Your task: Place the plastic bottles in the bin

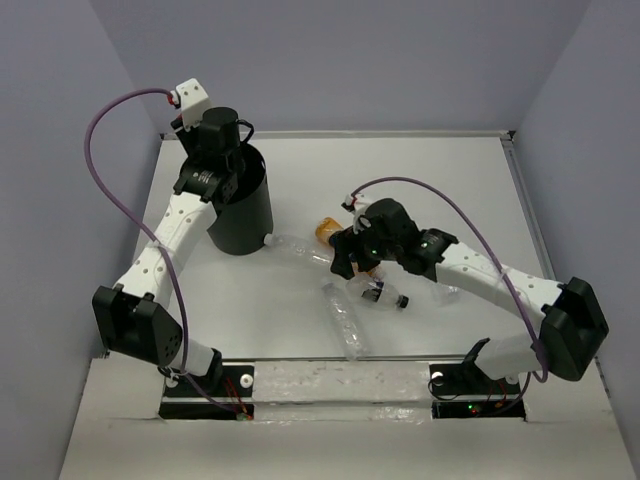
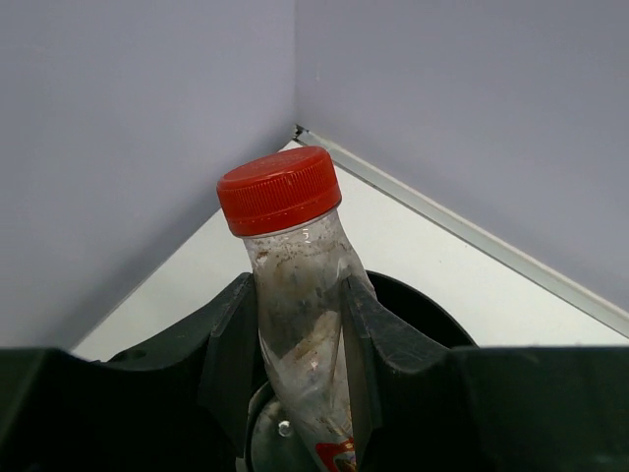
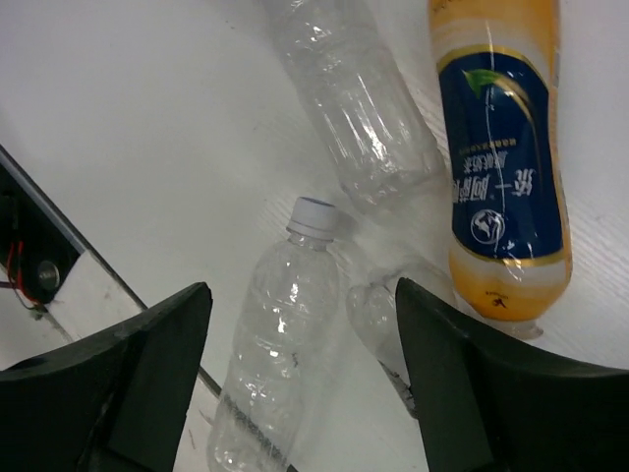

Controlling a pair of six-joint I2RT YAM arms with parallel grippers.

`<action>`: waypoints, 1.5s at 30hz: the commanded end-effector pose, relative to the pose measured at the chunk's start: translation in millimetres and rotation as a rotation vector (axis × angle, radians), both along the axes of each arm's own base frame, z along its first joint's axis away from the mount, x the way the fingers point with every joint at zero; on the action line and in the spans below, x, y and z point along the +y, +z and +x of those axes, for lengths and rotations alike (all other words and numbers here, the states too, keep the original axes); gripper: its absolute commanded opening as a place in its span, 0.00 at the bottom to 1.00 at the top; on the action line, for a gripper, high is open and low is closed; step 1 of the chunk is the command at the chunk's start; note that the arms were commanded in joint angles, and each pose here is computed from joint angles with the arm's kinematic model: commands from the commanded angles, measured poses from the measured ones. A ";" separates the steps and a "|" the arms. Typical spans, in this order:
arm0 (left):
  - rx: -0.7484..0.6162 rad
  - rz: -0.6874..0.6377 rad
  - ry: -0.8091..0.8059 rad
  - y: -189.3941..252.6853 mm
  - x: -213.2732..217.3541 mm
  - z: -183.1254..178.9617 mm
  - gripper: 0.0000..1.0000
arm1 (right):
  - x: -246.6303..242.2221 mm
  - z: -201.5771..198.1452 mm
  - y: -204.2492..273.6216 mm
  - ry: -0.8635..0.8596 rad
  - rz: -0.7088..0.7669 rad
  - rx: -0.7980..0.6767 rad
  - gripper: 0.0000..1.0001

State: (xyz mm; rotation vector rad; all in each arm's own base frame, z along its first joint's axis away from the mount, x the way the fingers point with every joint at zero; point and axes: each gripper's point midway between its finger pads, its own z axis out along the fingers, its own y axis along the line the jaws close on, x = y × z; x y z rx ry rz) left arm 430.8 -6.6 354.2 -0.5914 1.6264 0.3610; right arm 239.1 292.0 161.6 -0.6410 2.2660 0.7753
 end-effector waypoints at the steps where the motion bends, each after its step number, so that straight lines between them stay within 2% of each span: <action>1: -0.082 0.034 0.092 10.2 12.1 1.0 0.23 | 21.9 -0.7 6.9 0.022 -0.098 -0.090 0.76; 3: -0.064 0.042 0.094 -2.8 11.8 3.1 0.26 | 25.3 -12.7 -0.2 -0.005 -0.146 -0.094 0.76; 6: -0.049 0.046 0.089 -14.4 11.7 3.2 0.43 | 21.2 -20.5 -13.4 -0.083 -0.181 -0.073 0.80; 7: -0.051 0.046 0.089 -15.1 12.2 1.8 0.57 | 21.9 -28.9 -19.3 -0.084 -0.200 -0.062 0.82; 10: -0.051 0.045 0.082 -16.5 11.5 0.0 0.79 | 19.9 -31.4 -30.0 -0.138 -0.222 -0.044 0.84; 13: -0.072 0.031 0.054 -6.5 9.2 -5.9 0.88 | 24.1 -37.8 -46.1 -0.136 -0.255 -0.019 0.84; 17: -0.135 -0.012 -0.016 21.5 -1.2 -26.4 0.89 | 29.0 -42.1 -61.3 -0.144 -0.287 0.002 0.83; 21: -0.173 -0.088 -0.188 44.2 -35.0 -47.5 0.89 | 27.5 -44.9 -75.5 -0.162 -0.343 0.009 0.79; 23: -0.163 -0.136 -0.345 49.3 -61.3 -63.7 0.89 | 27.2 -48.7 -83.1 -0.167 -0.360 0.020 0.75; 26: -0.147 -0.242 -0.536 41.6 -89.0 -91.0 0.89 | 28.6 -57.4 -91.9 -0.162 -0.386 0.024 0.73; 30: -0.132 -0.331 -0.596 17.5 -89.5 -125.0 0.89 | 31.4 -60.2 -106.0 -0.151 -0.425 0.039 0.73; 32: -0.123 -0.363 -0.619 9.3 -86.7 -144.2 0.89 | 34.1 -59.5 -107.0 -0.160 -0.436 0.029 0.65; 33: -0.089 -0.364 -0.617 -7.4 -85.5 -148.9 0.89 | 33.3 -58.6 -108.0 -0.166 -0.444 0.027 0.57; 34: -0.105 -0.374 -0.619 -6.4 -81.0 -158.9 0.89 | 34.3 -57.3 -105.0 -0.171 -0.439 0.022 0.46; 35: -0.079 -0.375 -0.617 -15.6 -78.7 -165.0 0.89 | 36.6 -59.5 -100.9 -0.165 -0.435 0.014 0.41; 37: -0.062 -0.389 -0.626 -26.5 -77.5 -174.3 0.89 | 44.3 -65.5 -74.7 -0.148 -0.396 -0.009 0.30; 39: -0.080 -0.413 -0.627 -27.5 -72.4 -187.2 0.89 | 51.4 -71.0 -44.8 -0.126 -0.345 -0.045 0.29; 41: -0.102 -0.434 -0.635 -26.1 -70.5 -195.4 0.89 | 66.9 -73.9 12.6 -0.092 -0.192 -0.089 0.28; 43: -0.133 -0.490 -0.647 -26.0 -70.4 -206.0 0.90 | 83.6 -67.6 68.6 -0.056 -0.053 -0.176 0.28; 45: -0.155 -0.541 -0.656 -28.3 -70.6 -214.8 0.90 | 89.2 -55.2 119.1 -0.049 0.021 -0.301 0.28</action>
